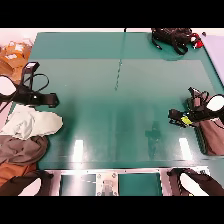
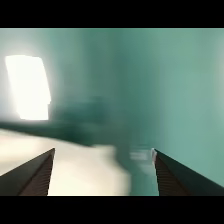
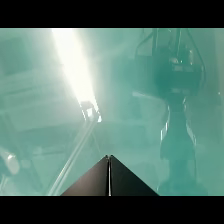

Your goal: Fold the shirts.

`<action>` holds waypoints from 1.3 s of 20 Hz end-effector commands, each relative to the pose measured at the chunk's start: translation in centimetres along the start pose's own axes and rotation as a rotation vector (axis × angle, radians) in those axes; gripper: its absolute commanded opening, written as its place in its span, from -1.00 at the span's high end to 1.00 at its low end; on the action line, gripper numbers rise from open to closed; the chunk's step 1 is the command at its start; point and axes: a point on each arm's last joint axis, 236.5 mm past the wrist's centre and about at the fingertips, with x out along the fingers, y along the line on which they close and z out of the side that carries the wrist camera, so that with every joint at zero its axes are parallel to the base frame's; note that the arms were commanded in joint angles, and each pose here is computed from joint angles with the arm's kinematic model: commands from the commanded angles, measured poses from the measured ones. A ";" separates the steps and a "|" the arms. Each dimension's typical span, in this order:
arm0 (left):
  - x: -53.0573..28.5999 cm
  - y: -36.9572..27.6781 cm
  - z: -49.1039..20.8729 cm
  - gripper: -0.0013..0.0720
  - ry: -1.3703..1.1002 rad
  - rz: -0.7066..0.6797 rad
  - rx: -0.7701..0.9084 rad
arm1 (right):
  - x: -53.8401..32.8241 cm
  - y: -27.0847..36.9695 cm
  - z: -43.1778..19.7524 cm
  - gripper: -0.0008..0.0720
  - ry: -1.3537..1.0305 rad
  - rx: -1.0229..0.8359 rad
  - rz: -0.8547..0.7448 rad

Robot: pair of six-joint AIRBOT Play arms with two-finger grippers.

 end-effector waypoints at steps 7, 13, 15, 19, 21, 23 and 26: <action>2.6 13.6 -11.6 -1.00 0.377 0.316 -0.105 | 0.0 0.1 0.5 0.93 -0.023 0.000 0.004; 5.2 10.8 -12.8 0.90 0.406 0.170 -0.096 | 0.0 0.2 0.7 0.93 -0.030 -0.001 0.006; 3.8 9.8 -9.4 0.91 0.337 0.127 -0.104 | -0.1 0.2 0.7 0.93 -0.031 -0.001 0.007; -2.5 3.1 1.4 0.91 0.107 -0.007 0.026 | -0.9 0.6 1.5 0.93 -0.052 -0.005 0.015; -6.6 -3.6 6.3 0.91 -0.039 -0.107 0.141 | -1.8 1.0 2.1 0.93 -0.067 -0.012 0.020; -10.5 -11.3 9.0 0.91 -0.169 -0.247 0.243 | -2.8 1.3 2.7 0.93 -0.084 -0.019 0.025; -14.3 -21.2 9.1 0.91 -0.278 -0.455 0.356 | -4.3 1.9 3.6 0.93 -0.110 -0.031 0.033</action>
